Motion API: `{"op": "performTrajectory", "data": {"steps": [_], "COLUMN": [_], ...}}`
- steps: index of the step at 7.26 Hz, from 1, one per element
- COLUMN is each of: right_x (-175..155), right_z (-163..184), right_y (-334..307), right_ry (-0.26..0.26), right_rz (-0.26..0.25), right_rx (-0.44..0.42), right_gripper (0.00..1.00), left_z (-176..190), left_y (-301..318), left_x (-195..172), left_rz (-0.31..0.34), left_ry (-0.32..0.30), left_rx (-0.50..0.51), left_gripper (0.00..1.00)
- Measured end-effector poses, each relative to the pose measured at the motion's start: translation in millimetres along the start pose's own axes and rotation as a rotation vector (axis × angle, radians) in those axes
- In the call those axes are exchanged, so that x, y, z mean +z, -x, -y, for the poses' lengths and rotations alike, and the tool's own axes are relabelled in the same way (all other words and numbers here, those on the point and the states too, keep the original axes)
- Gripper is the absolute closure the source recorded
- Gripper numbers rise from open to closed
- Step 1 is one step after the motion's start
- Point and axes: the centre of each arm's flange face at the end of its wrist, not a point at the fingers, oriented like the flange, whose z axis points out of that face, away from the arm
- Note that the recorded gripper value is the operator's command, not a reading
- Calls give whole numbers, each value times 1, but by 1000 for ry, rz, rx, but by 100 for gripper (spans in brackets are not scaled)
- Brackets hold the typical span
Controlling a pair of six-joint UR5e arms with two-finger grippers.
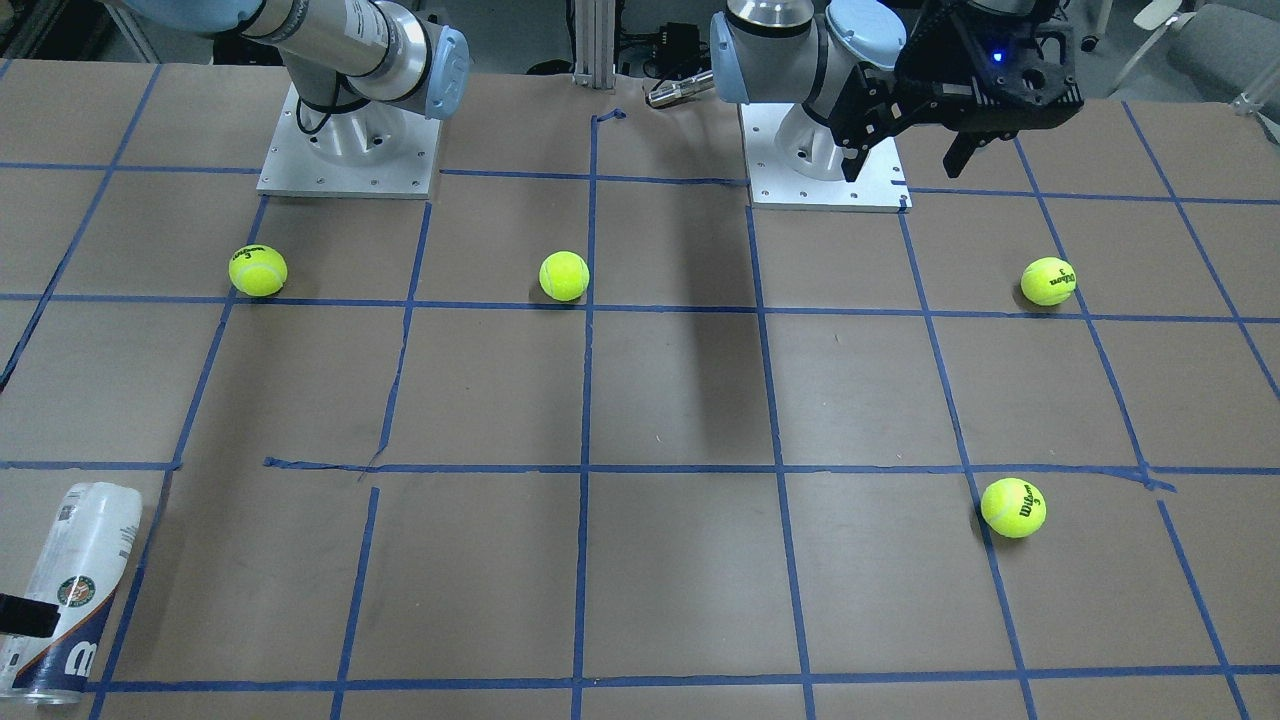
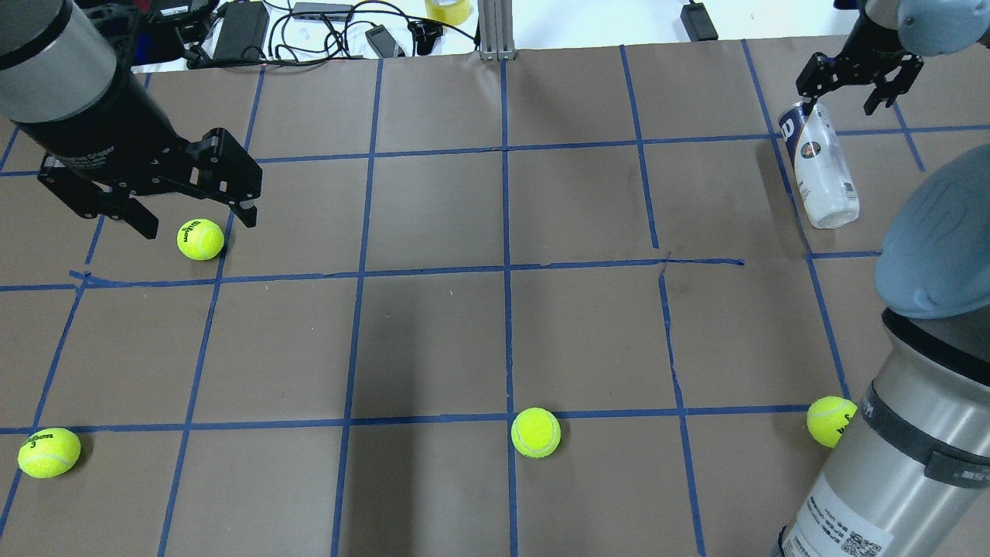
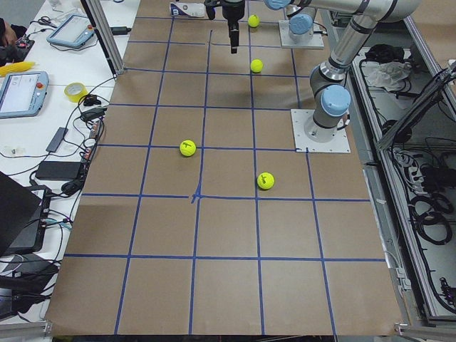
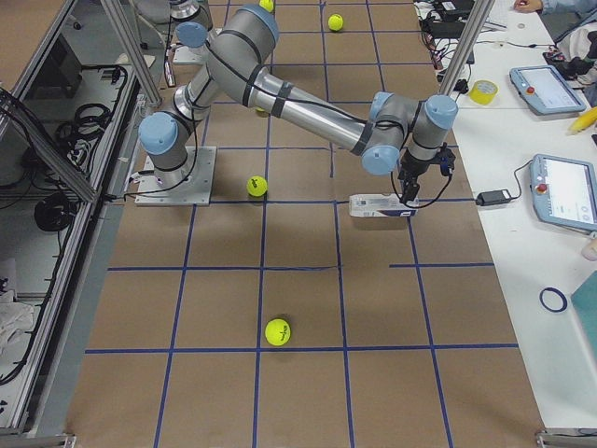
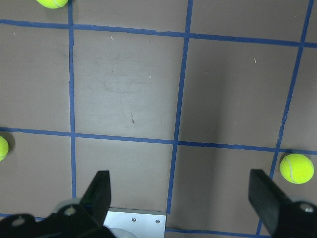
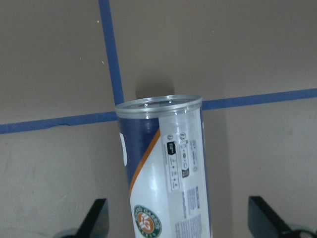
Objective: Lift up tennis ball bucket
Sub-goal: 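Close the right gripper on the can's closed end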
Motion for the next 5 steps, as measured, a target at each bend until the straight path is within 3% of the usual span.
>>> {"op": "performTrajectory", "data": {"steps": [1,3,5], "right_x": [15,42,50], "right_z": [5,9,12], "right_y": [-4,-21,-24], "right_ry": [-5,-12,-28], "right_rz": [11,83,122], "right_rx": [-6,-34,-60], "right_gripper": [0,0,0], "left_z": [0,0,0], "left_y": [0,1,1], "left_x": [0,0,0], "left_rz": [0,0,0], "left_ry": [0,-1,0], "left_rx": [0,-1,-2], "left_gripper": [0,0,0]}}
